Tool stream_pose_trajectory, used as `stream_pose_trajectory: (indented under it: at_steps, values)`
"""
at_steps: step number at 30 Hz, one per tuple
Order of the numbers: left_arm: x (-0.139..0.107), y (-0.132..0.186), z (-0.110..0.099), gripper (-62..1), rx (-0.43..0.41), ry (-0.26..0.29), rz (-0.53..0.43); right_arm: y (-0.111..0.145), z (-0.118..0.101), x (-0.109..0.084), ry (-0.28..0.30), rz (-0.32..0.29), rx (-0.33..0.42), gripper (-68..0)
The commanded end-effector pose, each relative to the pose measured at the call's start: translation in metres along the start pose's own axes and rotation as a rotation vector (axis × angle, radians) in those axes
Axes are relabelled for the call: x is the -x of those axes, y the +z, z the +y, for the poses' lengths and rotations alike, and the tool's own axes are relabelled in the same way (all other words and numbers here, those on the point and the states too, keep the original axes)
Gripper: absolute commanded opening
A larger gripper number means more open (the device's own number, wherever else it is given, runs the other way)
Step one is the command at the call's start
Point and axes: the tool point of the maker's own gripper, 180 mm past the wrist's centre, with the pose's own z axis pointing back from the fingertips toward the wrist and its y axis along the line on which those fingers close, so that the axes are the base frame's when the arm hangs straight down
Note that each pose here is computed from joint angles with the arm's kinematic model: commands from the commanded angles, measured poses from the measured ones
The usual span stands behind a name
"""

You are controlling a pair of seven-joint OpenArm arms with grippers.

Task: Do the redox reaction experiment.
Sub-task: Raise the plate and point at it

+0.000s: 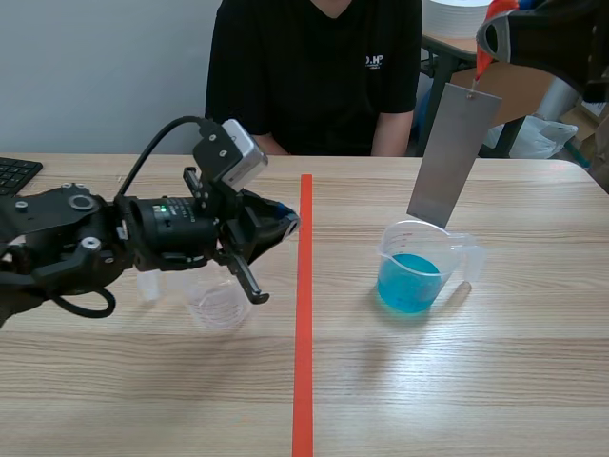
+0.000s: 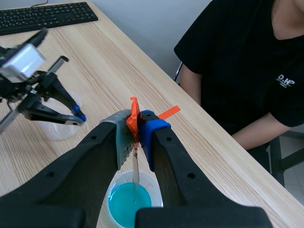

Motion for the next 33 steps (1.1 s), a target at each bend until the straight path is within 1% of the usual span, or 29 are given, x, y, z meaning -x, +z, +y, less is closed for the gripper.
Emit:
stream_pose_trajectory:
  at_steps: [1,4,8,11,18,20,25,28,33]
  values:
    - [-0.021,-0.009,0.003,-56.0,-0.006,-0.001,-0.059,0.003,-0.002,-0.014,0.029,-0.037,0.002,-66.2]
    - [-0.022,-0.024,0.007,-56.0,-0.016,0.008,-0.060,0.003,-0.002,-0.014,0.029,-0.037,0.002,-66.2]
    - [-0.020,-0.042,0.007,-56.0,-0.021,0.002,-0.046,0.003,-0.002,-0.014,0.029,-0.037,0.002,-66.2]
    - [-0.019,-0.053,0.006,-56.0,-0.023,0.021,-0.045,0.003,-0.002,-0.014,0.029,-0.037,0.002,-66.2]
    - [-0.023,-0.069,-0.011,-56.0,0.011,0.057,-0.058,0.003,-0.002,-0.014,0.029,-0.037,0.002,-66.2]
    - [-0.027,-0.073,-0.018,-56.0,0.035,0.066,-0.066,0.003,-0.002,-0.014,0.029,-0.037,0.002,-66.2]
    - [-0.041,-0.084,-0.032,-56.0,0.060,0.080,-0.100,0.003,-0.002,-0.014,0.029,-0.037,0.002,-66.2]
    - [-0.047,-0.087,-0.037,-56.0,0.069,0.086,-0.113,0.003,-0.002,-0.014,0.029,-0.036,0.002,-66.2]
    - [-0.050,-0.089,-0.039,-56.0,0.071,0.088,-0.121,0.003,-0.002,-0.014,0.029,-0.036,0.002,-66.2]
